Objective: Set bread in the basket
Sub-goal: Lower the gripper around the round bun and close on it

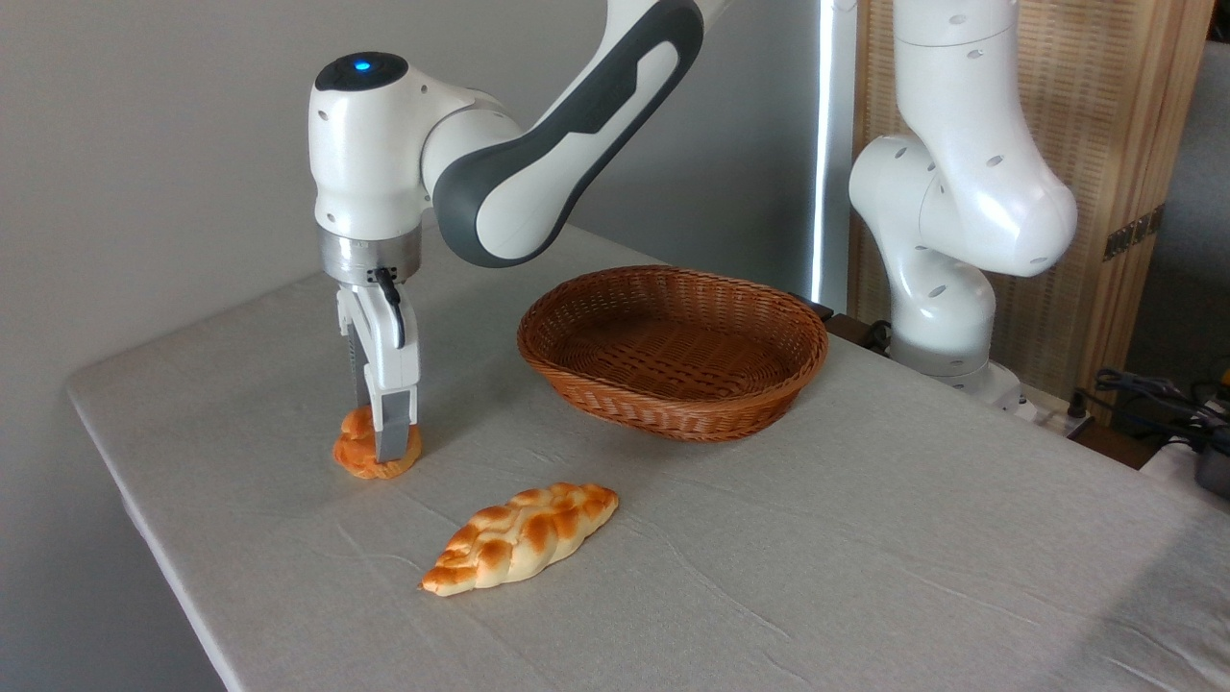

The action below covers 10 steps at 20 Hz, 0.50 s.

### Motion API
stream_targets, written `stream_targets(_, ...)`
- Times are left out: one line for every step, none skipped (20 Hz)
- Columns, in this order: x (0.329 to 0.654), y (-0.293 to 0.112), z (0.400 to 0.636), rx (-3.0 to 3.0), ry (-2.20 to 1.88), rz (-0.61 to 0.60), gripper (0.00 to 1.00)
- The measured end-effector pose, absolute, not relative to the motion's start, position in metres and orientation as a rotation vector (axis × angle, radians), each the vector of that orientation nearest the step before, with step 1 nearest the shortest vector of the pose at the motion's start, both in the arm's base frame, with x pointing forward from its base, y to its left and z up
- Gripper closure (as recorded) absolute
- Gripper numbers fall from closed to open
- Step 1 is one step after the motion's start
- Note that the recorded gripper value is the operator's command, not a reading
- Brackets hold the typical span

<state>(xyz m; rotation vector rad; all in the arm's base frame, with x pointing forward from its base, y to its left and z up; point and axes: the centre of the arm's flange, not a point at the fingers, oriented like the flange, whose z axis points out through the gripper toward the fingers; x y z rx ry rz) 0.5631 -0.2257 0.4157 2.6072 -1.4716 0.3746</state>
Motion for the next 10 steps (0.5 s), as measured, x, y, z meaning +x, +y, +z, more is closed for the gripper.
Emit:
stream_targets(0.5632, -0.2255, 0.4156, 2.605, -1.477, 0.375, 0.65)
stream_targets(0.5633, -0.2252, 0.4156, 2.598, -1.491, 0.376, 0.65)
stream_targets(0.5633, -0.2251, 0.4156, 2.594, -1.498, 0.377, 0.65)
stream_targets(0.5634, -0.225, 0.4156, 2.589, -1.507, 0.378, 0.65)
stream_targets(0.5634, -0.225, 0.4156, 2.588, -1.511, 0.378, 0.63)
stream_targets(0.5634, -0.2249, 0.4155, 2.587, -1.513, 0.378, 0.62)
stream_targets(0.5635, -0.2248, 0.4155, 2.587, -1.513, 0.378, 0.61)
stream_targets(0.5635, -0.2247, 0.4154, 2.586, -1.513, 0.378, 0.6)
stream_targets(0.5635, -0.2248, 0.4154, 2.586, -1.513, 0.378, 0.61)
stream_targets(0.5635, -0.2249, 0.4153, 2.586, -1.514, 0.378, 0.61)
